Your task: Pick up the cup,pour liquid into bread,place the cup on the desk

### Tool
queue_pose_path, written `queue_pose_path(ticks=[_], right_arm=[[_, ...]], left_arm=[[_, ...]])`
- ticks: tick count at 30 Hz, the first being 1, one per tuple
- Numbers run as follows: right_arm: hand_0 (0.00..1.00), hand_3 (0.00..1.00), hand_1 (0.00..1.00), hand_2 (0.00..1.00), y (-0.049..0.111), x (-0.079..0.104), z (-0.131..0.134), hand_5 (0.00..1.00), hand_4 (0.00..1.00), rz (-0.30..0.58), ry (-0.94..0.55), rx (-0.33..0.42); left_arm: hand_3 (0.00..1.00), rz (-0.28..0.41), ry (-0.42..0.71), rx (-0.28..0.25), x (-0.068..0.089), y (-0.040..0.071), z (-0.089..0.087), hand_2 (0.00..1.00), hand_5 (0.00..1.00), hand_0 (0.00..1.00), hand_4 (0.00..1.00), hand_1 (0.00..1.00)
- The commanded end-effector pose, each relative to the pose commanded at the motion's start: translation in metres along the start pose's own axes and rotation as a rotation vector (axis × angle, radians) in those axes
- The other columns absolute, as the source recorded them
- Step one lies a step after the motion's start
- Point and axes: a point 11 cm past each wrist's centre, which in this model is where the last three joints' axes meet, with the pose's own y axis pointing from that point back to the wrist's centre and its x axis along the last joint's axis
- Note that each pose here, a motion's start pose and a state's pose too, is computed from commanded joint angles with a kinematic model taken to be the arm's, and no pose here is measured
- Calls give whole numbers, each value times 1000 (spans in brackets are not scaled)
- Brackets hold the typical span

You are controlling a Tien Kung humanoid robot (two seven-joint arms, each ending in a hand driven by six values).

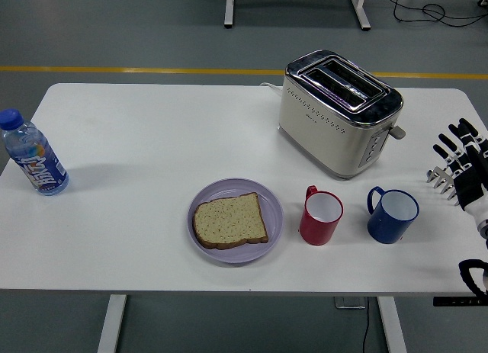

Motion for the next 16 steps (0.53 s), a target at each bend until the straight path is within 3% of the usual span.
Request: queue_pose_path(ticks=[16], right_arm=[[704,628,609,674,-1,-4,9,270,724,-49,76,-26]], left_arm=[[561,-2,-4,-2,-1,0,3,704,998,689,261,699]])
